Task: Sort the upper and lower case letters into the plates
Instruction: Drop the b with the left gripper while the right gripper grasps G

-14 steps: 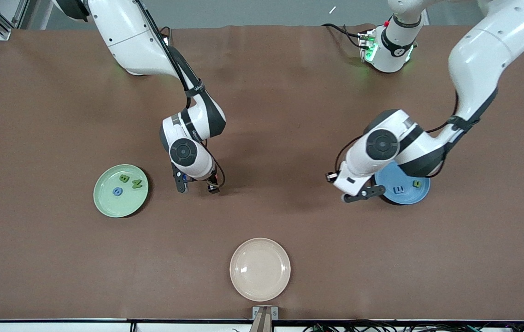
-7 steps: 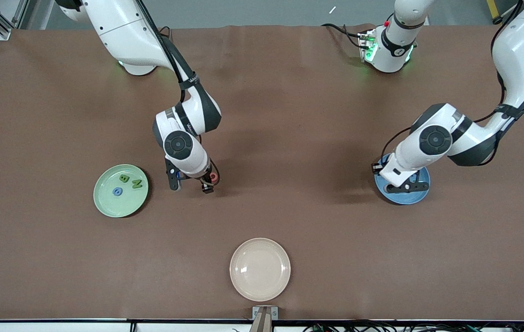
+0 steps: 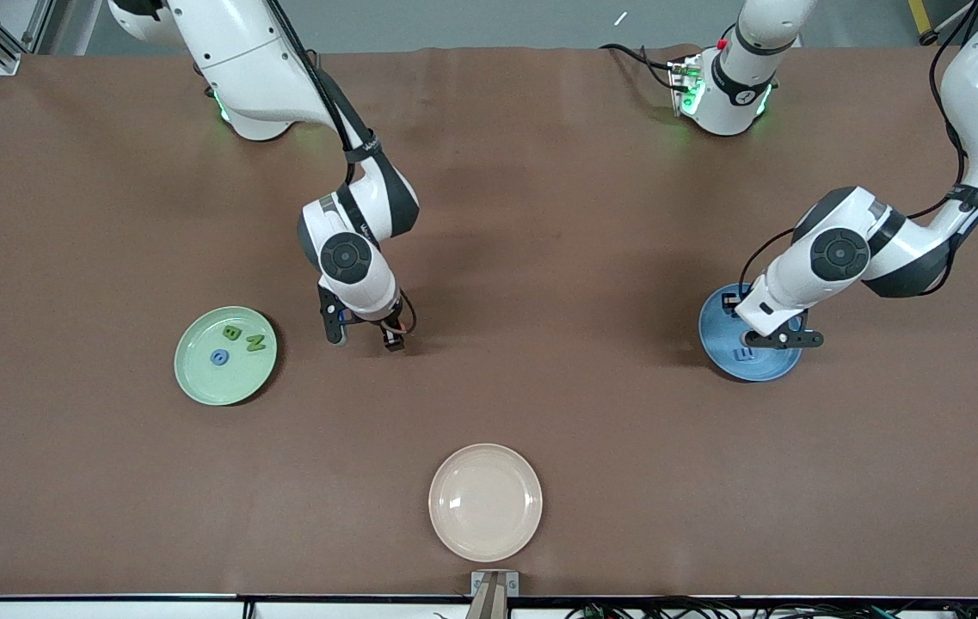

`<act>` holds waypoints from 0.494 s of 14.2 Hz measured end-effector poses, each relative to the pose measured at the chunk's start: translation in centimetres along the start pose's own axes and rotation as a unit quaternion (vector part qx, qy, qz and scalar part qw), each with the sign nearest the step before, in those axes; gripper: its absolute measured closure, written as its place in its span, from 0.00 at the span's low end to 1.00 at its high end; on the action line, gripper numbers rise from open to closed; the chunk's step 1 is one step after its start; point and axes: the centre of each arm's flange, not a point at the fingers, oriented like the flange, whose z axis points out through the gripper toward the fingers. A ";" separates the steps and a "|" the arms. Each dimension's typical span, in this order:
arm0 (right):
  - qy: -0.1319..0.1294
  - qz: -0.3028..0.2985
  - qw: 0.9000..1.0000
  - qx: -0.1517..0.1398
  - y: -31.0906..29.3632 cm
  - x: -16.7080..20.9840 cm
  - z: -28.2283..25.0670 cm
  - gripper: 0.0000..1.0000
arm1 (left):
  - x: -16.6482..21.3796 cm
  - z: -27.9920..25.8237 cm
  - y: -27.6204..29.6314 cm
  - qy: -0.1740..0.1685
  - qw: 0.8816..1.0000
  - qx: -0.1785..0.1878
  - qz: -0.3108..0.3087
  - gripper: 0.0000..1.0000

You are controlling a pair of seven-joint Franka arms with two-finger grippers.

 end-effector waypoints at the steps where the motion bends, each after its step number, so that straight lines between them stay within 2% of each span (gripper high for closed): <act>1: 0.000 0.001 1.000 0.003 -0.1 0.1 -0.1 0.22 | -0.1 0.5 -0.2 0.004 1.000 -0.001 0.002 0.64; 7: -0.002 0.004 1.000 0.024 -0.6 0.4 -0.4 0.29 | -0.2 1.3 -0.5 0.014 1.000 -0.008 0.004 0.64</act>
